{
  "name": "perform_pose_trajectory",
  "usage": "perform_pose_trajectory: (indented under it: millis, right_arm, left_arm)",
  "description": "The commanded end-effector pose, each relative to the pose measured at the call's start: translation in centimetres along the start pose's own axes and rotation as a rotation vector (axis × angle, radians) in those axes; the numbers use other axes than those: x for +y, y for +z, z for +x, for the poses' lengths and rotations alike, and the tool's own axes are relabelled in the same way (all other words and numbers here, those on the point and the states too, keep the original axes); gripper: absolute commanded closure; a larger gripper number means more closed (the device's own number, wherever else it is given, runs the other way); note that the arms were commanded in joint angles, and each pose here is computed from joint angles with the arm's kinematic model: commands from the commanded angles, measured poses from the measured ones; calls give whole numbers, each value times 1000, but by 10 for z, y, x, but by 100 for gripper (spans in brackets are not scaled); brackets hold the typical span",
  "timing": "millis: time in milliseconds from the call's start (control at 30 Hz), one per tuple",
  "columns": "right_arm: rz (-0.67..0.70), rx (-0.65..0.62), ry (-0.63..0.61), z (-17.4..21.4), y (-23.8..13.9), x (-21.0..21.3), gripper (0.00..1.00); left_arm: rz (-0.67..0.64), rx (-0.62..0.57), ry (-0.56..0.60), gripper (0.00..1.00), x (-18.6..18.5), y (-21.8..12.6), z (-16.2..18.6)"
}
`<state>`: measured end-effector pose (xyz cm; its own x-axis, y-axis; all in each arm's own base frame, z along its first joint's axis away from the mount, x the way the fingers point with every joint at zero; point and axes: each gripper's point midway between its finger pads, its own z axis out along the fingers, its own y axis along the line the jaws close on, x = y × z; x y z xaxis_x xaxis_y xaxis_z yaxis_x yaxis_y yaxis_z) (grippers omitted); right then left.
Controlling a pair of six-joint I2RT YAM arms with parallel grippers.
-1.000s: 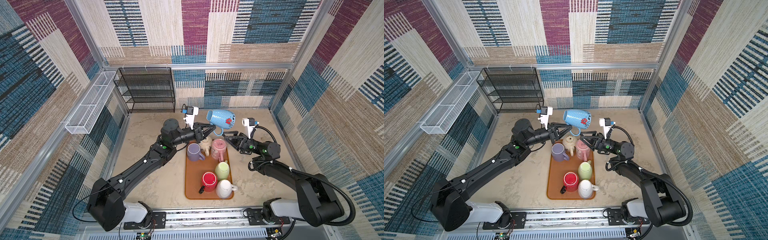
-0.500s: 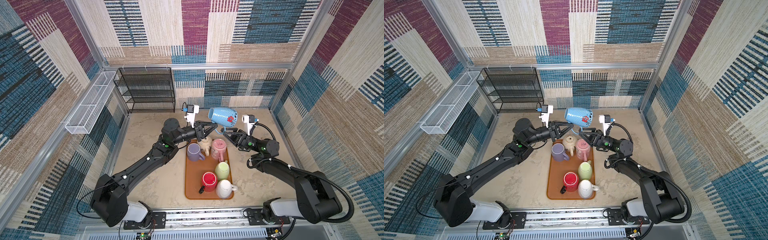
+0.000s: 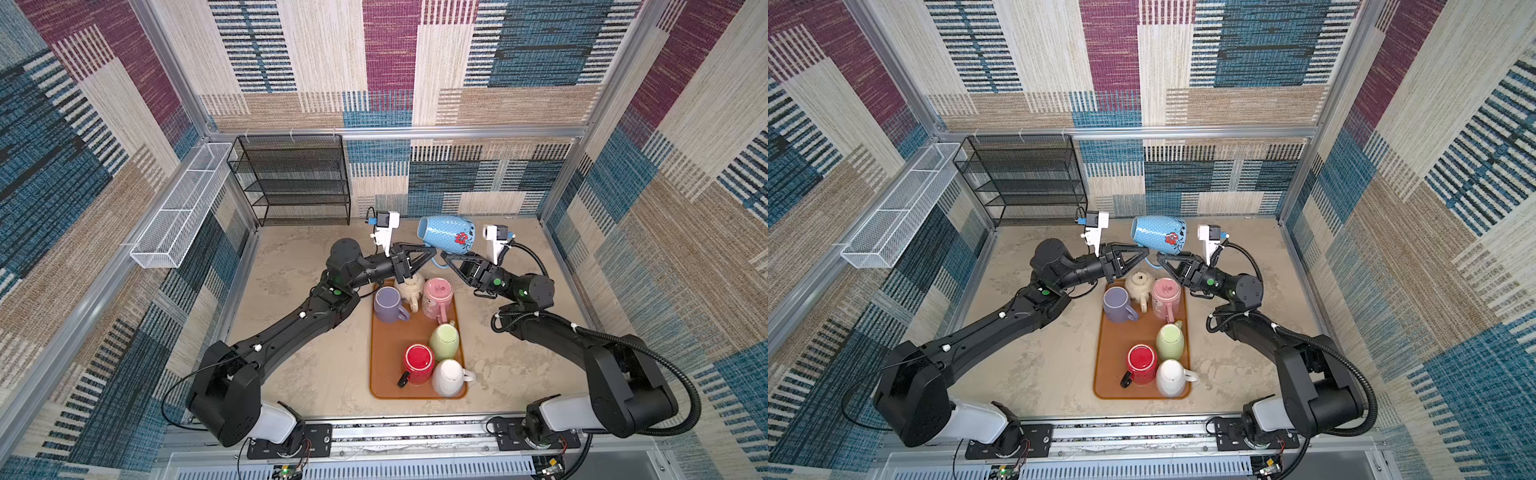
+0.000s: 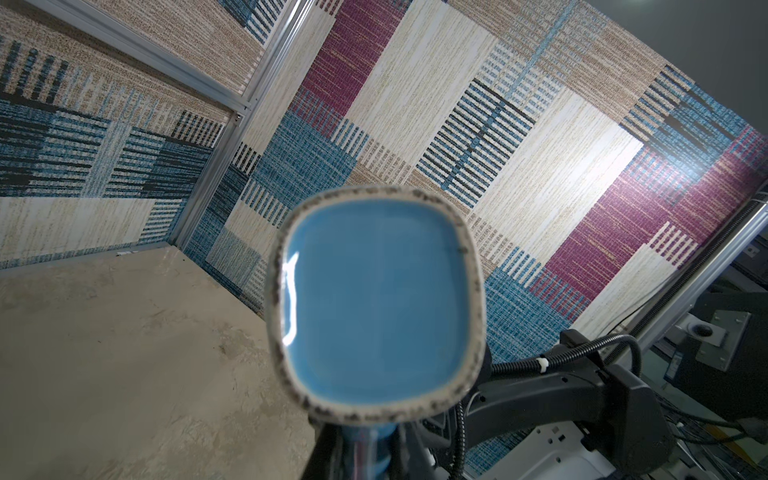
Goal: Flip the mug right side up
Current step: 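Hold the blue mug up while the right gripper moves to its rim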
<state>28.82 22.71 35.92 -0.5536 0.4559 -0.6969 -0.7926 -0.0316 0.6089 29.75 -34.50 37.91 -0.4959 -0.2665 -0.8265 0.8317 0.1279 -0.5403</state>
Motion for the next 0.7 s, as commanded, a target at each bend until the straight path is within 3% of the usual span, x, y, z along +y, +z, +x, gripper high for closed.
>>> perform_pose_trajectory:
  millis: [0, 233, 400, 567, 667]
  right_arm:
    - [-121, -44, -135, -12, 1, 36, 59]
    - [-117, -51, -131, -13, 1, 35, 76]
    - [-111, -57, -125, -13, 1, 34, 100]
    - [-103, -66, -122, -13, -1, 34, 100]
    - [-95, -68, -128, -14, -1, 35, 100]
  left_arm:
    - [51, -27, 7, 100, -9, 1, -6]
    - [53, -13, -12, 100, -3, 1, 3]
    - [50, -10, -31, 100, 2, 1, 9]
    - [46, 0, -46, 99, 6, 2, 13]
    - [41, 8, -50, 88, 8, 3, 15]
